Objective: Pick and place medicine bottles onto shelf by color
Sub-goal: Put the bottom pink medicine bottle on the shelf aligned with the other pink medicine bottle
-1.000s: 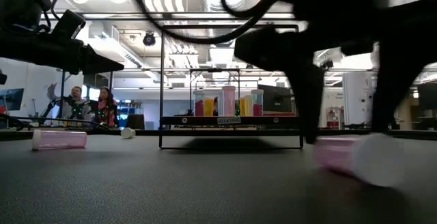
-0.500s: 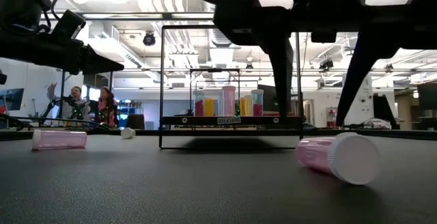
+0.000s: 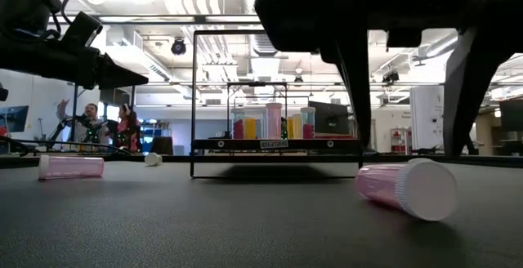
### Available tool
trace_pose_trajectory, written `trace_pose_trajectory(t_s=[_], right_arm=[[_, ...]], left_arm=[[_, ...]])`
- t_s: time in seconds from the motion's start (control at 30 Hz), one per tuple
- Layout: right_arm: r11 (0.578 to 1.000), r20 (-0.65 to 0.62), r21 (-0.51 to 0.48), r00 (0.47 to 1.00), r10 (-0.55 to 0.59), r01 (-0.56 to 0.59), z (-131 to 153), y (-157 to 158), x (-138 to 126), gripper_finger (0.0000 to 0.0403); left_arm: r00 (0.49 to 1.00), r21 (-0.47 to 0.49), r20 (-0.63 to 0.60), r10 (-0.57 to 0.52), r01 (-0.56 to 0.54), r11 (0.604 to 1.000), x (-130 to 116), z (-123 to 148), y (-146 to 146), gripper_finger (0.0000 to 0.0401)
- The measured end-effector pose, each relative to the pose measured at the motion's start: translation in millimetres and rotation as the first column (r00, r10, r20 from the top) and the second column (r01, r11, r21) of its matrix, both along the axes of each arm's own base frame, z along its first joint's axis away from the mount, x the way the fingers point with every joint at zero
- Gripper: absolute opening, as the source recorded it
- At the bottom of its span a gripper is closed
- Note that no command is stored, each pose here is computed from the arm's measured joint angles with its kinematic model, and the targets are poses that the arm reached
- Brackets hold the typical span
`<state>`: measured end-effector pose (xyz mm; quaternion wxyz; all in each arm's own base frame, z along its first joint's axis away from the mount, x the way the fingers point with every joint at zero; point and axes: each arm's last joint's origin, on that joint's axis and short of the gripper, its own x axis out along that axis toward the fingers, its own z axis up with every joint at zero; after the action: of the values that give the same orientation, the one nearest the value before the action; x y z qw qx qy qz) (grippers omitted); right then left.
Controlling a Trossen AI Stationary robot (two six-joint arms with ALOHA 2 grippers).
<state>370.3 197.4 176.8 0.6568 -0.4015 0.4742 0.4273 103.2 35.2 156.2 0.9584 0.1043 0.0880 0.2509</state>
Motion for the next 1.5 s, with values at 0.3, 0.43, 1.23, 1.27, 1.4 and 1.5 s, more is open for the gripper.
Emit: trace_pose_trajectory(t_s=[0.3, 0.43, 1.23, 1.27, 1.4, 1.5], right_arm=[[0.998, 0.024, 0.045, 0.999, 0.042, -0.043, -2, 2, 2, 0.0188], [0.996, 0.021, 0.032, 0.996, 0.081, -0.082, -10, 0, -1, 0.0173], [0.999, 0.012, 0.036, 1.0, 0.015, -0.015, -34, -25, 1, 0.0132], [0.999, 0.011, 0.038, 1.0, 0.008, -0.008, -34, -25, 2, 0.0131], [0.999, 0.008, 0.038, 1.0, -0.021, 0.021, -33, -25, 2, 0.0122], [0.998, 0.002, 0.042, 0.998, -0.056, 0.056, -33, -25, 2, 0.0111]], left_arm=[[1.0, 0.0, -0.001, 0.0, 0.0, 1.0, 0, 0, 0, 0.0199], [1.0, 0.0, -0.001, 0.0, 0.0, 1.0, 0, 0, 0, 0.0199], [1.0, 0.0, 0.0, 0.0, 0.0, 1.0, 0, 0, 0, 0.0199], [1.0, 0.0, 0.0, 0.0, 0.0, 1.0, 0, 0, 0, 0.0199], [1.0, 0.0, -0.001, 0.0, 0.0, 1.0, 0, 0, 0, 0.0199], [1.0, 0.0, -0.001, 0.0, 0.0, 1.0, 0, 0, 0, 0.0199]])
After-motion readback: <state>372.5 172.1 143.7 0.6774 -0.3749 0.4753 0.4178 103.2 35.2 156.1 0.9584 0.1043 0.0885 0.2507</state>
